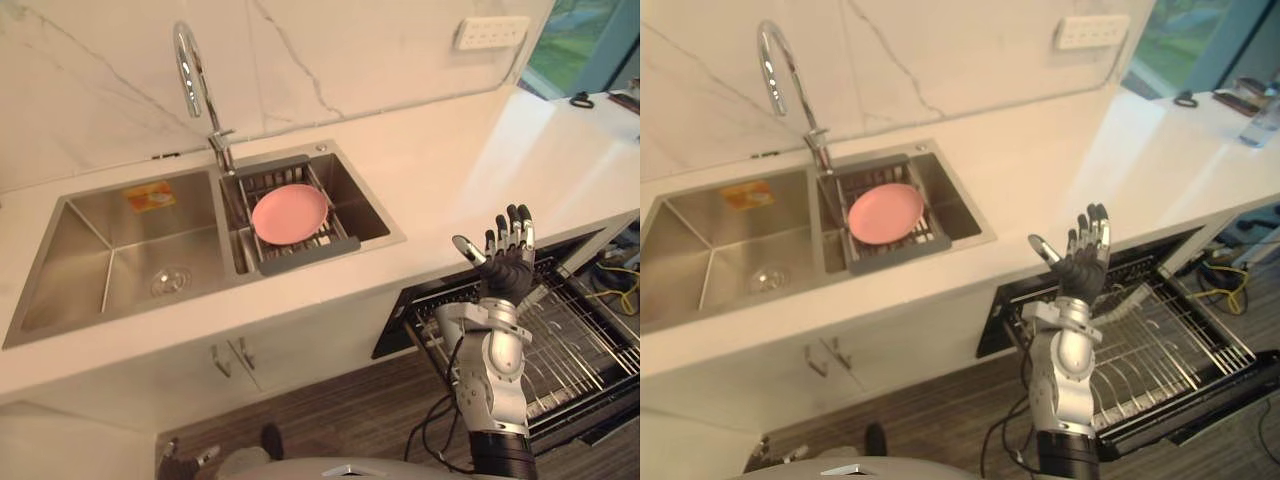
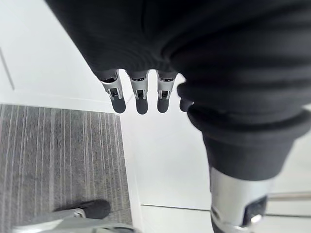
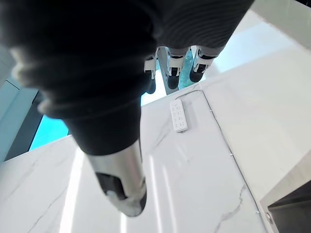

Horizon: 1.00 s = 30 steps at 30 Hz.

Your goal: Walk over to the sink, pick up the cup, carry it to the dishwasher, place the cup inside the dishwasher, then close the dishwasher door

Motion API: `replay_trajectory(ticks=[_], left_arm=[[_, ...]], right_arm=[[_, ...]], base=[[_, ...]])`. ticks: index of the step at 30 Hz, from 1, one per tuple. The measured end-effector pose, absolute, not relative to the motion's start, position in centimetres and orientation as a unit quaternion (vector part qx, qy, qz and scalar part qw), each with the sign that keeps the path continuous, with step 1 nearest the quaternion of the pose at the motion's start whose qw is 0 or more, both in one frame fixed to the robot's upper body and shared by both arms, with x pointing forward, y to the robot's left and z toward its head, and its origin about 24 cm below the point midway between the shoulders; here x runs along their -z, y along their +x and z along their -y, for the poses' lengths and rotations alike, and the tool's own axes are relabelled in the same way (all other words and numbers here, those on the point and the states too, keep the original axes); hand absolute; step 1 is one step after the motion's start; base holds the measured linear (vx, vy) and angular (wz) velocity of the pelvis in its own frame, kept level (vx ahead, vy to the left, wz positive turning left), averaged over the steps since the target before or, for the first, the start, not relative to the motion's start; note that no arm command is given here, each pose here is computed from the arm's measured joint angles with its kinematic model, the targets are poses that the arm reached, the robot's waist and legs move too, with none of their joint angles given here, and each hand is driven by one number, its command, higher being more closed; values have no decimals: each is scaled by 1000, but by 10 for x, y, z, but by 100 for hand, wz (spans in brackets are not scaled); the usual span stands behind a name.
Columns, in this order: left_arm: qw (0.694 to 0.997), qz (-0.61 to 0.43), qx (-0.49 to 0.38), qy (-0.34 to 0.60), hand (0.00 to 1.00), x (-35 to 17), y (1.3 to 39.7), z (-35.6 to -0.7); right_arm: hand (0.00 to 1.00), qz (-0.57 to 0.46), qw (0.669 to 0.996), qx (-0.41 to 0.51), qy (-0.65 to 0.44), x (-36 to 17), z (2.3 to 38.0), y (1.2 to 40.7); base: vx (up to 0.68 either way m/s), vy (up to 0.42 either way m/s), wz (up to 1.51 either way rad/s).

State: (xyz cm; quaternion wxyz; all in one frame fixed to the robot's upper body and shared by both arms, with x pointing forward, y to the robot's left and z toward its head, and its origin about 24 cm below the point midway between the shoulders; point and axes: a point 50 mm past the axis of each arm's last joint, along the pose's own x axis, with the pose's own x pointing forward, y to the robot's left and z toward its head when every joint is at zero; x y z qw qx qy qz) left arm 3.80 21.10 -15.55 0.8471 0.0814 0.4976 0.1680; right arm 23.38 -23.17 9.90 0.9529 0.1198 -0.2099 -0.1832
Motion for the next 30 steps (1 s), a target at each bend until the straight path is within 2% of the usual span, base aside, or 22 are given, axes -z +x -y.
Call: replay_trajectory(ticks=[4, 7, 14, 15, 20, 22, 25, 30], left_arm=[[847, -490, -170, 117, 0, 150, 43, -233], [850, -475, -131, 186, 0, 146, 51, -243], [856, -476, -111, 171, 0, 150, 56, -223], [862, -471, -89, 167, 0, 151, 62, -215], [860, -475, -91, 163, 0, 151, 61, -216], [855, -489, -98, 139, 0, 153, 58, -217], [831, -537, -132, 62, 0, 159, 43, -218], [778, -586, -202, -105, 0, 166, 20, -214]], right_arm=[[0, 220, 947, 193, 129, -99, 231, 232], [0, 248, 941, 176, 146, -112, 227, 237], [0, 244, 947, 153, 142, -116, 223, 244], [0, 225, 962, 103, 117, -113, 222, 248], [0, 226, 961, 103, 123, -113, 222, 247], [0, 225, 958, 102, 144, -113, 223, 248], [0, 206, 955, 95, 189, -109, 224, 249], [0, 172, 957, 110, 204, -104, 242, 248]], base=[[-180, 58, 12], [-208, -111, 15], [-8, -58, 0], [0, 0, 0], [3, -2, 7], [7, -8, 20], [-9, -5, 3], [-4, 1, -2]])
